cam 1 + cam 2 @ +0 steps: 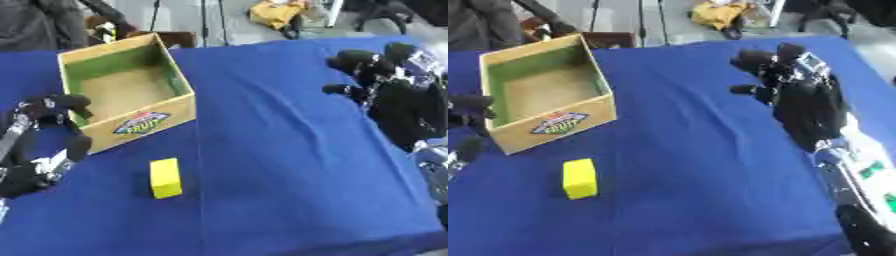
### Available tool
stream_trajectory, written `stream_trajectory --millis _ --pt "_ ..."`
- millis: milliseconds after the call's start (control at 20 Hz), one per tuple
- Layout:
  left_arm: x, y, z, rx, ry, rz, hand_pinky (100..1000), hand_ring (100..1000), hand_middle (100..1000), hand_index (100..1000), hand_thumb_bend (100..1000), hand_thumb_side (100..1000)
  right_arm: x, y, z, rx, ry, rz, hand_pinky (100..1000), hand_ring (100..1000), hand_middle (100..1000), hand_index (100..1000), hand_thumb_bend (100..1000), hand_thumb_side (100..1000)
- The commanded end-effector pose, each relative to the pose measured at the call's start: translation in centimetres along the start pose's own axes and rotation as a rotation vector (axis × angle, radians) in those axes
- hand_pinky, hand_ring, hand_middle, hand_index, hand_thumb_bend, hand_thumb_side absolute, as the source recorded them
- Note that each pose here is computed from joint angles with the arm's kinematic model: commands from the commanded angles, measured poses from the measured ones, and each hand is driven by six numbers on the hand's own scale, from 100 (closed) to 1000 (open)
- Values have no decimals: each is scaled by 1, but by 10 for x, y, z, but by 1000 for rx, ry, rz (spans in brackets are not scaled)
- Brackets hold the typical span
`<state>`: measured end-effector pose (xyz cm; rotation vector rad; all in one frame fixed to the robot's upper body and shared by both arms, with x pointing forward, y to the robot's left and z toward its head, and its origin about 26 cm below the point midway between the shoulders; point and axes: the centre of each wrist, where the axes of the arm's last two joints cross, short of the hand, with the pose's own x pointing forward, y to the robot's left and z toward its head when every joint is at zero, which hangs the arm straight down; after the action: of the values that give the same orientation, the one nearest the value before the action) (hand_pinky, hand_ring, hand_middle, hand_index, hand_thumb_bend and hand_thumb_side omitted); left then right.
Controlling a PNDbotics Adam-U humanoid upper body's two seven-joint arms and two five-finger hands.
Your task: Pick up objects on the table and place them in the box.
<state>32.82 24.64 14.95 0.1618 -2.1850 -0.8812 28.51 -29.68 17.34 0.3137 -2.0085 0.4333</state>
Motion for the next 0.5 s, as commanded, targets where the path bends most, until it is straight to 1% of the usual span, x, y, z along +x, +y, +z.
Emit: stream_trajectory --millis 50,400,500 --pt "8 5 -5 -9 -37 -12 513 837 590 783 424 679 8 -2 -3 13 -18 25 811 1000 809 837 100 1000" --pt "9 3 -6 -37 -50 -5 513 835 585 783 431 664 7 -2 -2 13 -18 24 812 1000 809 836 100 1000" --pt "9 2 -7 -60 -51 -13 514 835 579 783 455 645 7 -2 -2 14 -18 23 812 1000 809 836 100 1000"
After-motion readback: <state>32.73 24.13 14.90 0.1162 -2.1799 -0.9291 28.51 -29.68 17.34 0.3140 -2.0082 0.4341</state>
